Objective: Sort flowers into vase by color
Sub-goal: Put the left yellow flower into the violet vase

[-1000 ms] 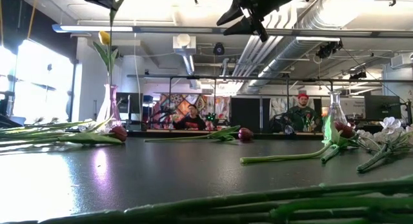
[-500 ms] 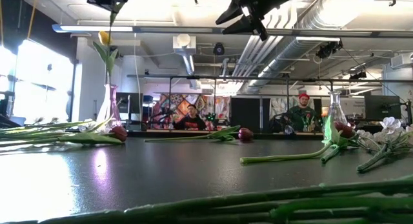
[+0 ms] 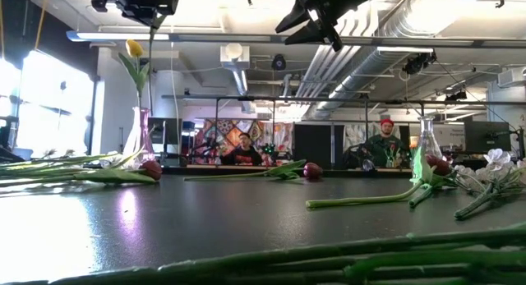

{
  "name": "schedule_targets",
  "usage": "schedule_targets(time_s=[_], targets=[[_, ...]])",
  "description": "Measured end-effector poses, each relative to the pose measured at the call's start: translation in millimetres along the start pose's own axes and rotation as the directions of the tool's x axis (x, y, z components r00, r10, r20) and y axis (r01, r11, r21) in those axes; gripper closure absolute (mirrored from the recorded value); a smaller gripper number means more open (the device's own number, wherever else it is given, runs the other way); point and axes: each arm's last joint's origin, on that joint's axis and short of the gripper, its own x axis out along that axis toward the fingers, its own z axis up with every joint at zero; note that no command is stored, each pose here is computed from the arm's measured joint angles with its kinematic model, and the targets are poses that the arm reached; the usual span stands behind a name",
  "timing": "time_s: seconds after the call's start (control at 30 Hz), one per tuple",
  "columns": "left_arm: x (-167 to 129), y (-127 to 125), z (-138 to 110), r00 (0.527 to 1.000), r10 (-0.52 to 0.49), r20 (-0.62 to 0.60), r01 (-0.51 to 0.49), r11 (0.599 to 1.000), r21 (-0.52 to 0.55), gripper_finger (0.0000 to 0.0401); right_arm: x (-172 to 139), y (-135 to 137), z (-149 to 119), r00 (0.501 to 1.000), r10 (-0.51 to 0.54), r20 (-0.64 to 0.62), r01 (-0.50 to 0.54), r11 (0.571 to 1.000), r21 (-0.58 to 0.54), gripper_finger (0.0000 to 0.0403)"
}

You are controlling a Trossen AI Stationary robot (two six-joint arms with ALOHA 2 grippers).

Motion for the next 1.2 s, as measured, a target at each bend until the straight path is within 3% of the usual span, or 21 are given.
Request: schedule_targets(time_s=[0.37,0.53,0.97,1.2], targets=[[-6.0,1.5,12.5,0.997,-0.029,0.065,0.031,0.999,-0.027,0.0397,0.0,-0.5,0.3,1.000,0.004,-0.001,-0.004,1.000,-0.017,0.0254],[-7.5,3.0,14.0,0.996,-0.045,0.070,0.045,0.999,0.008,0.0396,0.1,-0.8,-0.6,1.000,0.000,-0.010,-0.001,1.000,-0.015,0.0254],[-7.0,3.9,-2.9,0.997,-0.072,-0.030,0.072,0.997,0.007,0.0400,0.0,-1.0,-0.9,1.000,-0.001,-0.013,0.001,1.000,-0.015,0.0254],[-7.1,2.6,3.4,0.996,-0.084,0.006,0.084,0.996,-0.001,0.0400,0.0,-1.0,-0.9,1.000,-0.001,-0.013,0.001,1.000,-0.015,0.0254]])
